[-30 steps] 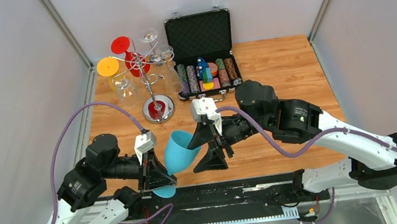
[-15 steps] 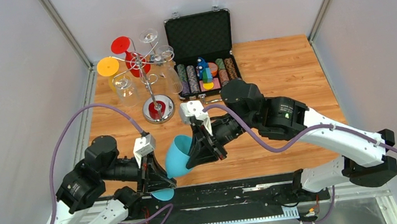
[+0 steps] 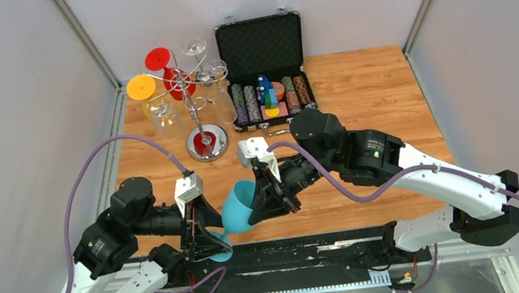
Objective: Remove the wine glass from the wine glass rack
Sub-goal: Place the wine glass at the center of the board.
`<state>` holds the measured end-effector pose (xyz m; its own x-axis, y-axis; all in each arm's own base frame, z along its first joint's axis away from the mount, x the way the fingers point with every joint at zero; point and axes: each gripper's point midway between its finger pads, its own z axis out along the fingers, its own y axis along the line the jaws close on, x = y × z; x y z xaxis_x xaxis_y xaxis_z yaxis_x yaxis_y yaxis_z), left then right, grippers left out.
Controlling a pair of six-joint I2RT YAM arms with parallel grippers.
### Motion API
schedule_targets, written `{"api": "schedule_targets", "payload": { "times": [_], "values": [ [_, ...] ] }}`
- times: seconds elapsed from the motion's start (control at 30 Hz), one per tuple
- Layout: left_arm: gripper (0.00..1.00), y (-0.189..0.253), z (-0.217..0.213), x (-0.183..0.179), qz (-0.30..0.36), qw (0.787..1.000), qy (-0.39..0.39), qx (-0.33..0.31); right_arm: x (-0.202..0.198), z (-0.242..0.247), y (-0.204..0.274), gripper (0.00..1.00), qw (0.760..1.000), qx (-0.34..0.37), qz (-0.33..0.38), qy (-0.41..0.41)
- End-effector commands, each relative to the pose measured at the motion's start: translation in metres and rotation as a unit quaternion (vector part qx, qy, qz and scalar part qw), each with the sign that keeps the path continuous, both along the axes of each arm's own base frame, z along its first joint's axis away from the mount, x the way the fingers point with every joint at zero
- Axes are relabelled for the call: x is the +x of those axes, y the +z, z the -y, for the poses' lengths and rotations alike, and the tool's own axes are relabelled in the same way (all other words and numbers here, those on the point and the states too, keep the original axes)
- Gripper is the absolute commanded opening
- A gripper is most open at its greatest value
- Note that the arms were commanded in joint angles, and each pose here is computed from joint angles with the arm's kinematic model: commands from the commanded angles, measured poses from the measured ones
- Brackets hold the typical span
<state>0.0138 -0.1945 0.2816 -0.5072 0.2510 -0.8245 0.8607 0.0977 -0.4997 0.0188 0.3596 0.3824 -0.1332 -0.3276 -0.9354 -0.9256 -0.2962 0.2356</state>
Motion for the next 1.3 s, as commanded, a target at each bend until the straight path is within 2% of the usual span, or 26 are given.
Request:
{"api": "schedule_targets", "payload": {
  "times": [0.0, 0.1, 0.3, 0.43, 0.53, 0.67, 0.77, 0.9, 1.1, 1.27],
  "values": [
    [0.88, 0.006, -0.003, 0.015, 0.036, 0.998, 0.044, 0.003, 0.007, 0.014, -0.003, 0.0, 1.0, 0.008, 0.018, -0.022],
    [0.99, 0.008, -0.007, 0.029, 0.056, 0.995, 0.087, 0.008, 0.02, 0.021, -0.019, 0.0, 0.998, -0.019, 0.019, -0.06],
    [1.0, 0.019, -0.014, 0.045, 0.089, 0.985, 0.148, -0.005, 0.06, 0.04, -0.049, 0.0, 0.982, -0.076, 0.027, -0.168],
    [1.0, 0.023, -0.016, 0.057, 0.096, 0.978, 0.183, -0.013, 0.1, 0.059, -0.064, 0.0, 0.96, -0.104, 0.028, -0.258],
    [1.0, 0.024, -0.017, 0.067, 0.099, 0.973, 0.21, -0.017, 0.149, 0.083, -0.073, 0.0, 0.925, -0.128, 0.027, -0.356],
    [1.0, 0.023, -0.02, 0.074, 0.109, 0.967, 0.231, -0.017, 0.217, 0.124, -0.088, 0.0, 0.848, -0.162, 0.022, -0.505],
    [1.0, 0.024, -0.022, 0.076, 0.119, 0.963, 0.241, -0.026, 0.256, 0.15, -0.093, 0.0, 0.803, -0.166, -0.005, -0.572],
    [1.0, 0.022, -0.026, 0.077, 0.124, 0.96, 0.25, -0.031, 0.298, 0.184, -0.099, 0.0, 0.741, -0.177, 0.003, -0.648],
    [1.0, 0.021, -0.03, 0.077, 0.128, 0.956, 0.261, -0.036, 0.353, 0.226, -0.1, 0.0, 0.675, -0.178, -0.009, -0.716],
    [1.0, 0.016, -0.03, 0.084, 0.121, 0.953, 0.275, -0.022, 0.39, 0.257, -0.103, 0.0, 0.642, -0.18, -0.023, -0.745]
  ]
}}
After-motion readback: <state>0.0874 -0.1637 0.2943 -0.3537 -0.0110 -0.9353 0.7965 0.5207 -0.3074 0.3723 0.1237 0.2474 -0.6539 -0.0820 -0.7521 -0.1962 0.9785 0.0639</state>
